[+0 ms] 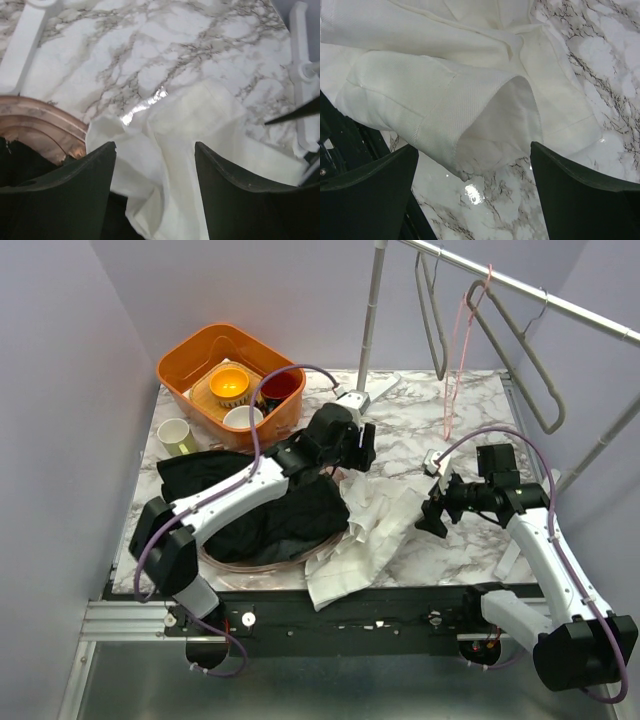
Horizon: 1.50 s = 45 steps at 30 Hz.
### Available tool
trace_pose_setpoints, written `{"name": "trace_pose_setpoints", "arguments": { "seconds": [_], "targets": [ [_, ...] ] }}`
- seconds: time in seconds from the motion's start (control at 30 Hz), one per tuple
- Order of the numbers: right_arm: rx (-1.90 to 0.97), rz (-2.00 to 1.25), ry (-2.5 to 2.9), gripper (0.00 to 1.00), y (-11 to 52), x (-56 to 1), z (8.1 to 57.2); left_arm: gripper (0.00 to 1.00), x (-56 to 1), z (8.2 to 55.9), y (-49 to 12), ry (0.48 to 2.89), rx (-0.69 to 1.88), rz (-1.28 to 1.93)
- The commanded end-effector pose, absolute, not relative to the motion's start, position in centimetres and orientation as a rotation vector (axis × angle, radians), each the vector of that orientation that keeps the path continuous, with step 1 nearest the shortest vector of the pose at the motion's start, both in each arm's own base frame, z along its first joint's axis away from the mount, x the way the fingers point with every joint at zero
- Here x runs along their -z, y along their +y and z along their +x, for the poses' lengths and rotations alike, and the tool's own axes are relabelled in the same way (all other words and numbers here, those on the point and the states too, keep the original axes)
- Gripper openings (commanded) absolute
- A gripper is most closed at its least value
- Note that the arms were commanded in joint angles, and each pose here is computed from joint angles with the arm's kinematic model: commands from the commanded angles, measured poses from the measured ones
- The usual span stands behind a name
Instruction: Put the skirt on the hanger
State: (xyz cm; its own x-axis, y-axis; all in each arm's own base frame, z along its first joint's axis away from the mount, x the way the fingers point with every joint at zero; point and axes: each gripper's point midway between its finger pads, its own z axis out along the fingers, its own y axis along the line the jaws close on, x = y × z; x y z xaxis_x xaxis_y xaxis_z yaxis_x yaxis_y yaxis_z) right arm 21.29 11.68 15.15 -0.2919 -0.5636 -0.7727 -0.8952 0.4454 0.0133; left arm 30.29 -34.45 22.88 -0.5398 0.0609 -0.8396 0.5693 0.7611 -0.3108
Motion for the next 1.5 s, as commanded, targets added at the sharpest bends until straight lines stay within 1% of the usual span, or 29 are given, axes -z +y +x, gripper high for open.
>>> {"name": "trace_pose_setpoints", "arguments": {
  "seconds": [0.0, 0.03, 0.1, 0.17, 0.2, 0.27, 0.3, 0.4, 0.47, 0.57, 0.8, 0.93, 1.17, 1.27, 1.3, 1.37, 1.4, 1.43, 1.47],
  "targets": [
    [-0.561, -1.126, 2.016, 0.99, 11.4, -15.5, 22.4, 0.68, -20.5, 35.0, -34.3, 2.177, 0.434, 0.359],
    [-0.555, -1.114, 2.023, 0.98, 11.3, -15.5, 22.6, 0.67, -20.6, 35.7, -34.5, 2.175, 0.412, 0.353],
    [-0.552, -1.105, 2.034, 0.98, 11.2, -15.3, 22.6, 0.62, -20.8, 37.4, -34.9, 2.175, 0.344, 0.339],
    [-0.564, -1.105, 2.036, 0.98, 11.3, -15.1, 22.5, 0.61, -20.7, 38.8, -34.8, 2.178, 0.326, 0.312],
    [-0.566, -1.105, 2.033, 0.98, 11.4, -15.2, 22.5, 0.57, -20.6, 39.7, -35.1, 2.178, 0.326, 0.299],
    [-0.573, -1.108, 2.03, 0.98, 11.5, -15.2, 22.4, 0.53, -19.9, 40.5, -35.6, 2.205, 0.359, 0.284],
    [-0.573, -1.106, 2.033, 0.98, 11.4, -15.1, 22.4, 0.46, -19.4, 41.3, -36.3, 2.217, 0.379, 0.281],
    [-0.576, -1.106, 2.037, 0.98, 11.4, -14.9, 22.3, 0.41, -17.0, 40.4, -38.0, 2.302, 0.452, 0.343],
    [-0.579, -1.106, 2.037, 0.98, 11.4, -15.0, 22.2, 0.41, -15.7, 39.7, -38.3, 2.34, 0.475, 0.367],
    [-0.581, -1.11, 2.032, 0.98, 11.5, -15.0, 22.2, 0.41, -13.5, 39.0, -37.3, 2.387, 0.433, 0.377],
    [-0.601, -1.122, 2.021, 0.98, 11.7, -15.1, 21.9, 0.4, -9.2, 37.2, -31.5, 2.488, 0.305, 0.333],
    [-0.606, -1.126, 2.018, 0.98, 11.8, -15.2, 21.9, 0.39, -8.1, 36.4, -28.3, 2.512, 0.279, 0.279],
    [-0.63, -1.137, 2.002, 0.98, 12.1, -15.4, 21.6, 0.4, -8.9, 35.5, -24.7, 2.496, 0.267, 0.228],
    [-0.633, -1.146, 2.003, 0.98, 12.1, -15.5, 21.5, 0.41, -10.0, 35.6, -24.3, 2.478, 0.297, 0.22],
    [-0.629, -1.15, 2.001, 0.98, 12.0, -15.6, 21.5, 0.42, -11.2, 35.7, -24.4, 2.451, 0.323, 0.222],
    [-0.608, -1.154, 1.998, 0.99, 11.8, -16.0, 21.6, 0.46, -12.9, 35.9, -24.8, 2.411, 0.368, 0.229],
    [-0.599, -1.16, 1.992, 0.99, 11.8, -16.2, 21.6, 0.48, -14.8, 35.8, -25.5, 2.371, 0.43, 0.25],
    [-0.588, -1.166, 1.991, 0.99, 11.7, -16.4, 21.6, 0.54, -15.8, 35.8, -25.7, 2.346, 0.454, 0.254],
    [-0.563, -1.166, 1.985, 0.99, 11.5, -16.8, 21.8, 0.57, -17.1, 35.8, -26.0, 2.312, 0.485, 0.263]
  ]
}}
